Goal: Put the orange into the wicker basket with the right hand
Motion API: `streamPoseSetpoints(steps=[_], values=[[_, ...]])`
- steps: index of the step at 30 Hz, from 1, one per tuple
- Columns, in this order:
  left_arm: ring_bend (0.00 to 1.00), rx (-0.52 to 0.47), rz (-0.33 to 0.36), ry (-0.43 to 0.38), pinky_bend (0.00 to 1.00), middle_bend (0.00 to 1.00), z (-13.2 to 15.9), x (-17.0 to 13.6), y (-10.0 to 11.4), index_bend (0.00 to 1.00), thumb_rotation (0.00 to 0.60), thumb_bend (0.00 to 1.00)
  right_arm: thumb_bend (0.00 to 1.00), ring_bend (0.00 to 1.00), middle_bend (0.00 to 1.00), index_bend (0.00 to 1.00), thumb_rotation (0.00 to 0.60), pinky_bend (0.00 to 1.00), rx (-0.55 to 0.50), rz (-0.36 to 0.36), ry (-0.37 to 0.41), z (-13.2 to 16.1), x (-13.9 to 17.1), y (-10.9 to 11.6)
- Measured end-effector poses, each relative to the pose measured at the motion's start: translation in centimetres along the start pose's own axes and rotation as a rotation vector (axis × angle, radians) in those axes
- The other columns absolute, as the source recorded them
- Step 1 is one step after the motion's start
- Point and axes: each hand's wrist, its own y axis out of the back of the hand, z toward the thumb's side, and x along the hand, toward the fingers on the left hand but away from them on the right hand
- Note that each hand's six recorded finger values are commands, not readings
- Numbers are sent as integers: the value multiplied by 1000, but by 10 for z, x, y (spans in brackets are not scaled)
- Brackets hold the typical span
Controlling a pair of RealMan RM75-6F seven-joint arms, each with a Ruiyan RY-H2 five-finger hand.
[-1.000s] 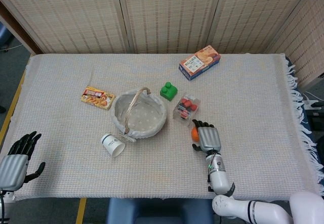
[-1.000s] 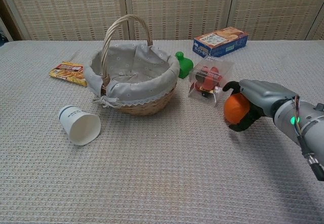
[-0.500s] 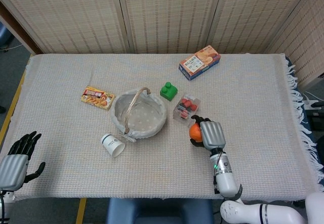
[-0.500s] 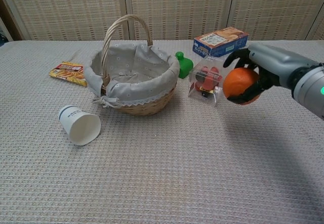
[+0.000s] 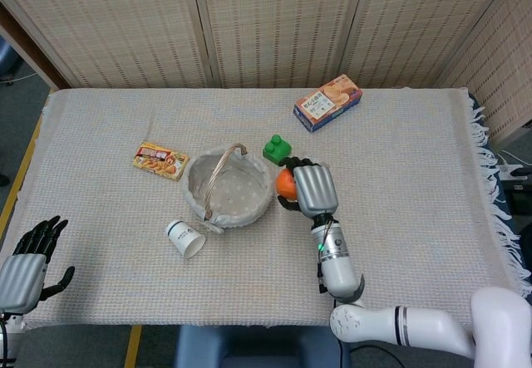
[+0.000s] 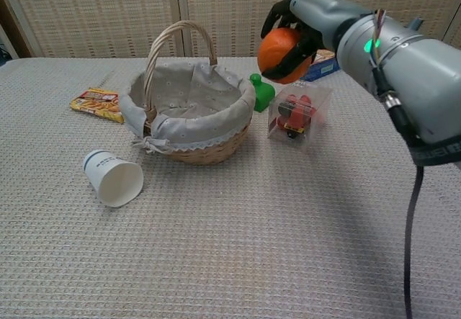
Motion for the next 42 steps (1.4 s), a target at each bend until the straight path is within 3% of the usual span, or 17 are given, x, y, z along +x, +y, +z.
streamPoseSetpoints(steps=[8,18,19,21,23,24,26,29,42], values=[[0,-16,-6,2,112,0,-1,0,0,0,600,344,239,603,589,378,600,687,-47,-2,-24,34,-18,-34],[0,-26,-12,0,111,0,-1,0,0,0,600,345,238,550,586,415,600,643,-88,-30,9,68,-27,-64],[0,-26,-13,0,112,0,-1,0,0,0,600,345,238,488,555,422,600,585,-89,-25,12,70,-27,-67],[0,-26,-15,-1,112,0,0,0,-1,0,600,346,238,314,413,325,600,430,-84,-5,17,72,-26,-72],[0,-26,-14,-1,112,0,0,0,0,0,600,346,217,99,184,86,600,239,-72,13,16,71,-25,-76],[0,-26,-14,-1,112,0,0,0,0,0,600,347,204,53,126,36,600,192,-62,24,14,71,-25,-77],[0,-25,-15,0,112,0,-1,0,0,0,600,346,166,3,33,0,600,129,-48,34,11,69,-25,-77],[0,-24,-15,0,111,0,-1,0,-1,0,600,346,144,0,5,0,600,113,-40,39,9,67,-25,-74],[0,-16,-15,1,112,0,-1,-1,0,0,600,346,120,0,0,0,600,81,-40,0,55,52,-9,-32]])
